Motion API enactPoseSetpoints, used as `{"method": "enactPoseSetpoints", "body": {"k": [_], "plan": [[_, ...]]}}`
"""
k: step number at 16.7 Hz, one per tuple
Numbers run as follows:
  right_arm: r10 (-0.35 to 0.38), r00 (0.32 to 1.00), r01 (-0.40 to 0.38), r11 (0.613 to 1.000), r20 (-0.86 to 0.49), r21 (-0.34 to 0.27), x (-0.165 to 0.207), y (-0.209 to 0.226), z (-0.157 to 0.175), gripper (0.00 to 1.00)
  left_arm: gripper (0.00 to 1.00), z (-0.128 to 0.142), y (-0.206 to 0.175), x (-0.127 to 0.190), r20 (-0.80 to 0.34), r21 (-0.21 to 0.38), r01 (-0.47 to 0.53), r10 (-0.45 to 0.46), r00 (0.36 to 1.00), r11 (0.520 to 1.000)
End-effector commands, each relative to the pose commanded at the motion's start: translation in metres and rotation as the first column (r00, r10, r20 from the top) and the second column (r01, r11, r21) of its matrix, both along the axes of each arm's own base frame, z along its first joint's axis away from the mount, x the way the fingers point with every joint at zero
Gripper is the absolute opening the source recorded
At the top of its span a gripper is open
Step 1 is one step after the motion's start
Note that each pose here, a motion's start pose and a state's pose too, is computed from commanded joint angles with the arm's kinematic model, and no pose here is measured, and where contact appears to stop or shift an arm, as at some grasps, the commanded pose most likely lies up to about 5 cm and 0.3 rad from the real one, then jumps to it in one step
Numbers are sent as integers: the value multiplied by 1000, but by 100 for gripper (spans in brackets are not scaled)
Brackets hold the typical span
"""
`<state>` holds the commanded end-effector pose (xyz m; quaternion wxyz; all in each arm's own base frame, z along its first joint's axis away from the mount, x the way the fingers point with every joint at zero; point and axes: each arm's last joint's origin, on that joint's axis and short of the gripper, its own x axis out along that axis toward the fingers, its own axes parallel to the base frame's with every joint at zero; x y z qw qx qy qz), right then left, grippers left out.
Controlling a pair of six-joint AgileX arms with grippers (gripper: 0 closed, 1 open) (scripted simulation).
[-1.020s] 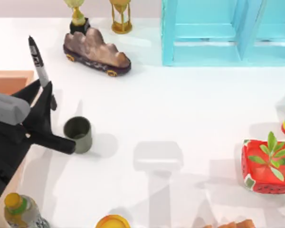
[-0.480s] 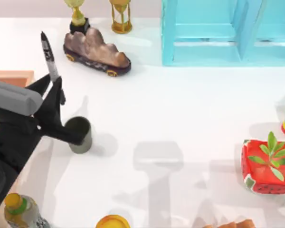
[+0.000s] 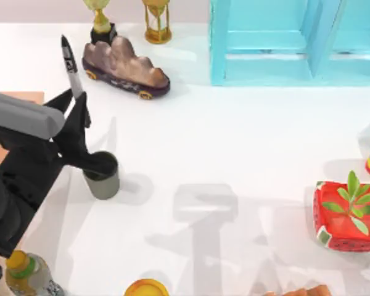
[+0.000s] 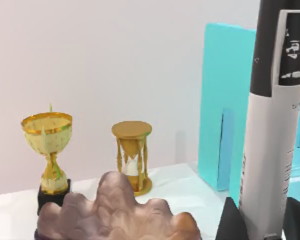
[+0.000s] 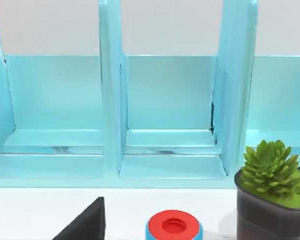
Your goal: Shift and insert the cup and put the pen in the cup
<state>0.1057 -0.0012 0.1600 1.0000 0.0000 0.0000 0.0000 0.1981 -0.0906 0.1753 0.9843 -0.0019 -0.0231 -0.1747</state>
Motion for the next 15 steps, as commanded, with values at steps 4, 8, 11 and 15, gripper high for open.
{"method": "enactPoseSetpoints", "body": {"k": [4,8,11,15], "plan": [[0,1000,0,1000,0,0,0,0,0,100,15,0,0,0,0,0,0,0,1000,1000],[0,1000,0,1000,0,0,0,0,0,100,45,0,0,0,0,0,0,0,1000,1000],[0,1000,0,1000,0,0,0,0,0,100,68,0,0,0,0,0,0,0,1000,1000],[0,1000,0,1000,0,0,0,0,0,100,98,0,0,0,0,0,0,0,1000,1000]]}}
